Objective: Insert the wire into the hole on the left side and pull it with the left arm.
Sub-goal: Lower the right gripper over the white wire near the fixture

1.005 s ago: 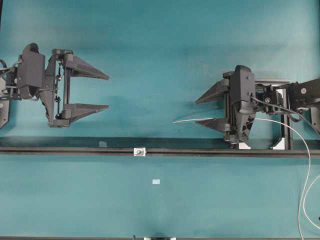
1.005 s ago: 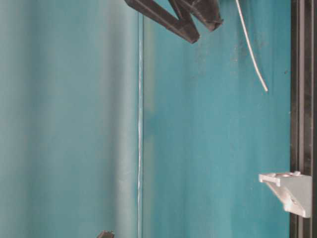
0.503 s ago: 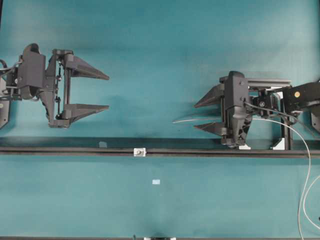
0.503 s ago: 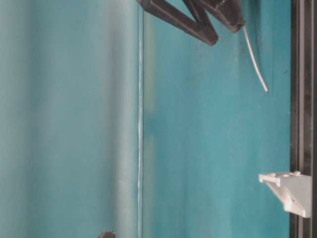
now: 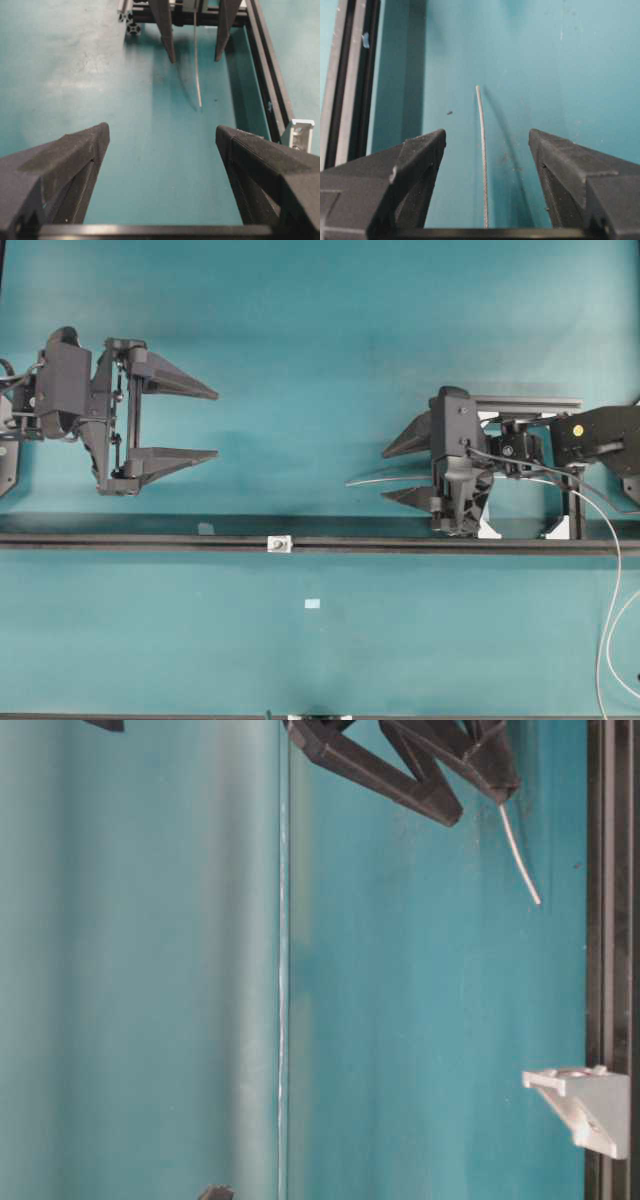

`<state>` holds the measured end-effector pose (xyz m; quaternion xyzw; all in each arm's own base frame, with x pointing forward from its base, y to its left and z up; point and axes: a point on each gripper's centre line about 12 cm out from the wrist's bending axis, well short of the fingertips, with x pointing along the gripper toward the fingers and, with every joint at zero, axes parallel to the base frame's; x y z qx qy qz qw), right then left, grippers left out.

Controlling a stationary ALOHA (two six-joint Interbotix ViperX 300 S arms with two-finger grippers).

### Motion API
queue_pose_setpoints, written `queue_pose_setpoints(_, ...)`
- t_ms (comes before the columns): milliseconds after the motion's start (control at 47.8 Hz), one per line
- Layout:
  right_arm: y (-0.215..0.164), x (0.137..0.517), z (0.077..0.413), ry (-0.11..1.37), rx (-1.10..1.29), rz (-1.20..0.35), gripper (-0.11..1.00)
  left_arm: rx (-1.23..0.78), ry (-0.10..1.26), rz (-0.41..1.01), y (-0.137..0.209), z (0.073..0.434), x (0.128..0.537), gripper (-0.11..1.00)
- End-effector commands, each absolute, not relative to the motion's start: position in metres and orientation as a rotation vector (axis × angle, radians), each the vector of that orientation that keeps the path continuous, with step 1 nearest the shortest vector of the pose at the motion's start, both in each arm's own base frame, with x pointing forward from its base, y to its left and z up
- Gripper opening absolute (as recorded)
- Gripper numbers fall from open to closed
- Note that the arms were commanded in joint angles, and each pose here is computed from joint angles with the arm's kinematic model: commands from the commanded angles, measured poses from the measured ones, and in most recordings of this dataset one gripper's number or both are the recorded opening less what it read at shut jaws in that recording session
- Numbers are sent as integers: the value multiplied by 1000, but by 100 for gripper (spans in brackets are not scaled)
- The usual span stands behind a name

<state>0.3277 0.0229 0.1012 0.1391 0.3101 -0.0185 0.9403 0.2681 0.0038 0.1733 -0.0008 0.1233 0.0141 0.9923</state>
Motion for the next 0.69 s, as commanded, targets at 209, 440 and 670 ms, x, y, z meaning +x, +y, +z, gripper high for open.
queue_pose_setpoints(209, 24, 334, 106, 615, 288, -34, 79, -5, 229, 32, 5, 178, 270, 78)
queue_pose_setpoints(440, 21, 334, 100, 632, 292, -48, 79, -6, 230, 33, 5, 177, 270, 78)
queue_pose_setpoints(670, 20, 335, 99, 628, 293, -50, 79, -5, 230, 32, 5, 177, 270, 78)
